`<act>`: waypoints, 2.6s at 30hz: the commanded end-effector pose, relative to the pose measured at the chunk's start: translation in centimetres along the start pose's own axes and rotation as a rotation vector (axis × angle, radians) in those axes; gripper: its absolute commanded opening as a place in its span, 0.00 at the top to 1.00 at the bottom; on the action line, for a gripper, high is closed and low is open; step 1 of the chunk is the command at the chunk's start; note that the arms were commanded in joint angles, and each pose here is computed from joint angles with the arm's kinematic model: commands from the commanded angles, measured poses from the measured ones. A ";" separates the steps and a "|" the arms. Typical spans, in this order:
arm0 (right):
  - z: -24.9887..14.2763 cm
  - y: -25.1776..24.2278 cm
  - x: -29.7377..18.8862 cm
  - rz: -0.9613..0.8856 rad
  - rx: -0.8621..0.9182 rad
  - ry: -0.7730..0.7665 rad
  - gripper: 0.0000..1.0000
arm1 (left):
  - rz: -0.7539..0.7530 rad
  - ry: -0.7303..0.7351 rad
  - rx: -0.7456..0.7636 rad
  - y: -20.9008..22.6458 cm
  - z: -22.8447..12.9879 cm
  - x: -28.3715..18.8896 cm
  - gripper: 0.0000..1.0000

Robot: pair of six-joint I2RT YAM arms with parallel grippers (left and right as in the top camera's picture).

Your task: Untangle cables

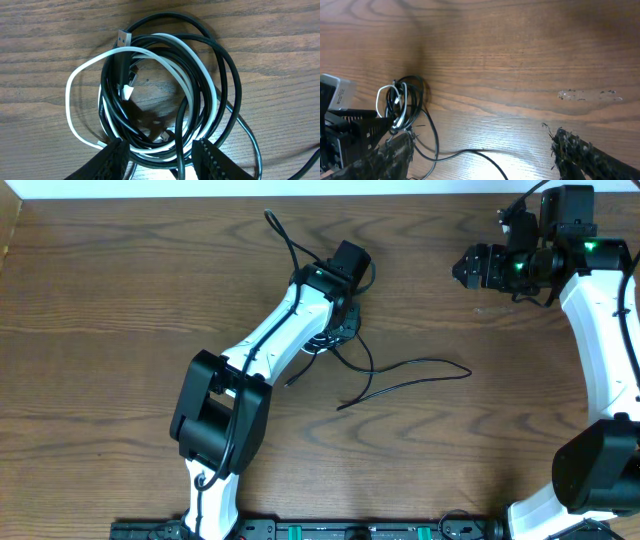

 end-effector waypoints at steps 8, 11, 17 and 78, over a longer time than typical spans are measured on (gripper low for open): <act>-0.3 0.3 -0.1 0.008 -0.026 0.004 0.14 | 0.009 0.061 0.012 0.1 -1.6 1.9 0.66; -0.3 0.3 -0.1 0.008 -0.025 0.004 0.14 | 0.008 0.047 -0.019 0.1 -1.3 2.0 0.69; -0.3 0.3 -0.1 0.008 -0.025 0.005 0.14 | 0.005 0.015 -0.077 -0.1 -0.7 2.2 0.74; -4.9 16.3 2.8 0.445 -0.103 0.111 0.34 | -0.162 -0.622 -0.108 0.3 5.2 -20.6 0.93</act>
Point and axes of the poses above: each gripper's point midway between its finger pads, its own x axis out along the fingers, its own y axis along the line the jaws close on, z = x × y, the point moved 3 cm from there along -x, back along the fingers, and after that the axes turned 12 degrees about x, right-handed, at the moved point
